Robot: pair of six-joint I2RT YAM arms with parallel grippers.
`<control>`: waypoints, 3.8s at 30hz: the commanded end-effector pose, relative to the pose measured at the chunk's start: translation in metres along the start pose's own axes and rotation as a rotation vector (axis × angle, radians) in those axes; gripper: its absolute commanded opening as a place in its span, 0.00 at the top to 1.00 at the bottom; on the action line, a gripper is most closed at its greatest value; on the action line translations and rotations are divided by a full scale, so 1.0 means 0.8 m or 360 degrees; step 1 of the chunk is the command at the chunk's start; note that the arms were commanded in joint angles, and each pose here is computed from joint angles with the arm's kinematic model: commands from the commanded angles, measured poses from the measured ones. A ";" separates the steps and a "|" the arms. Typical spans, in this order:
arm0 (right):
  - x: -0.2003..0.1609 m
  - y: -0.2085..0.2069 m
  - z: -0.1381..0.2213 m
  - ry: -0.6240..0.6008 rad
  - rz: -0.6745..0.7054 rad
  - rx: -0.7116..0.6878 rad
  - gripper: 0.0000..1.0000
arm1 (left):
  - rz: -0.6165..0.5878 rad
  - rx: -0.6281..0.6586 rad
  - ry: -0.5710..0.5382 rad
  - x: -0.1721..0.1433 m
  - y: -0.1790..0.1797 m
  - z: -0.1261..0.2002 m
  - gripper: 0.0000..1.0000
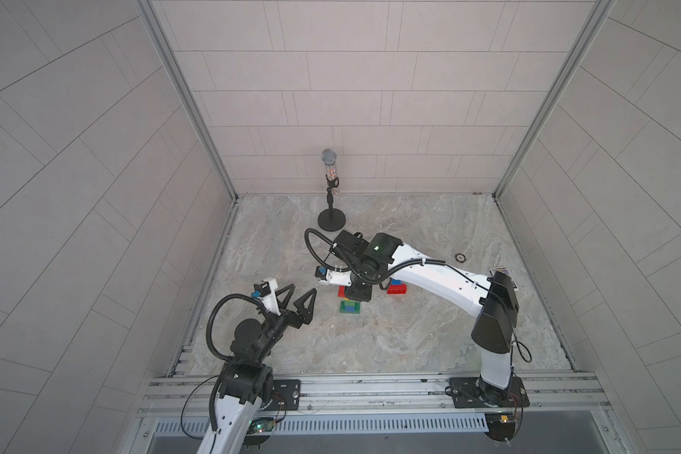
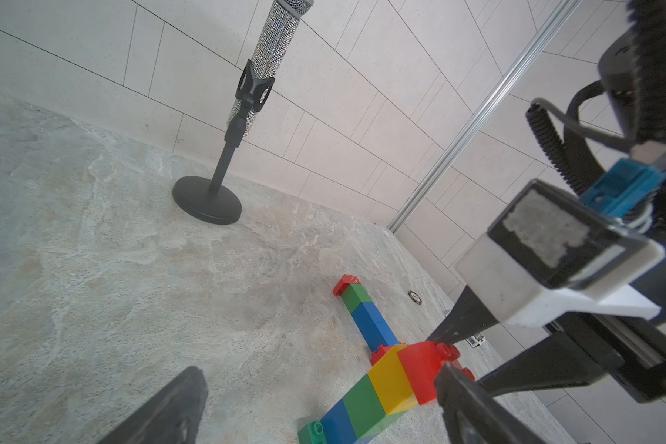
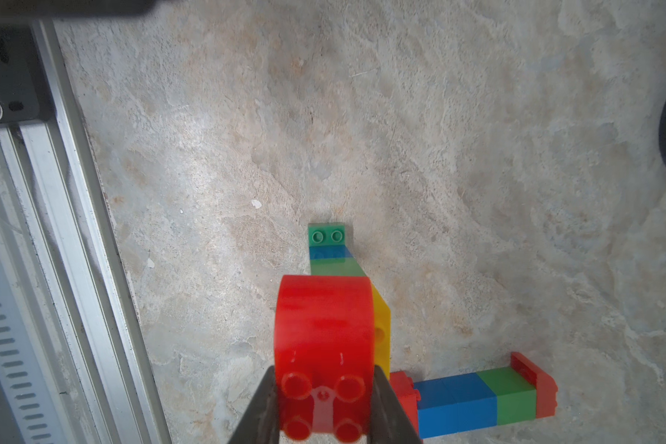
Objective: Assemble the number 1 with lego
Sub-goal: Assemble the lego brick with the lego brick.
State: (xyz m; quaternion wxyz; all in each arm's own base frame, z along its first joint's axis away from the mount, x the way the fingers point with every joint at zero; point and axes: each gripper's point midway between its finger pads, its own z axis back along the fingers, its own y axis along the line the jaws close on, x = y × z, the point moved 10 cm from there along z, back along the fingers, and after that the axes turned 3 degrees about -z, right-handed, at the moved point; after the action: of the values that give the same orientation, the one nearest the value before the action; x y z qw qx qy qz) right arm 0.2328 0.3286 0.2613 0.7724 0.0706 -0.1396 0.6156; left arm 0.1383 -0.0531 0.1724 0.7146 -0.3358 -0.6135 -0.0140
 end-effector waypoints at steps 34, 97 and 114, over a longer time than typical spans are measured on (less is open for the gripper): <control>-0.004 0.004 0.011 0.0098 0.0426 0.0094 1.00 | 0.0007 -0.0008 0.0000 -0.004 0.002 -0.001 0.00; -0.016 -0.013 -0.093 0.0432 0.0285 0.0430 1.00 | 0.0011 0.0001 0.0001 -0.004 0.002 -0.001 0.00; -0.034 0.001 -0.146 0.0603 0.0286 0.0469 1.00 | 0.0011 0.0002 0.0001 -0.004 0.002 -0.001 0.00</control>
State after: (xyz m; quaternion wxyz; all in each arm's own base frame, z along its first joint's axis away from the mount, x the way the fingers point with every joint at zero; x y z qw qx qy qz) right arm 0.2587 0.3350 0.2423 0.7103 0.0809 -0.0738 0.6953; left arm 0.1386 -0.0530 0.1718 0.7162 -0.3347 -0.6123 -0.0127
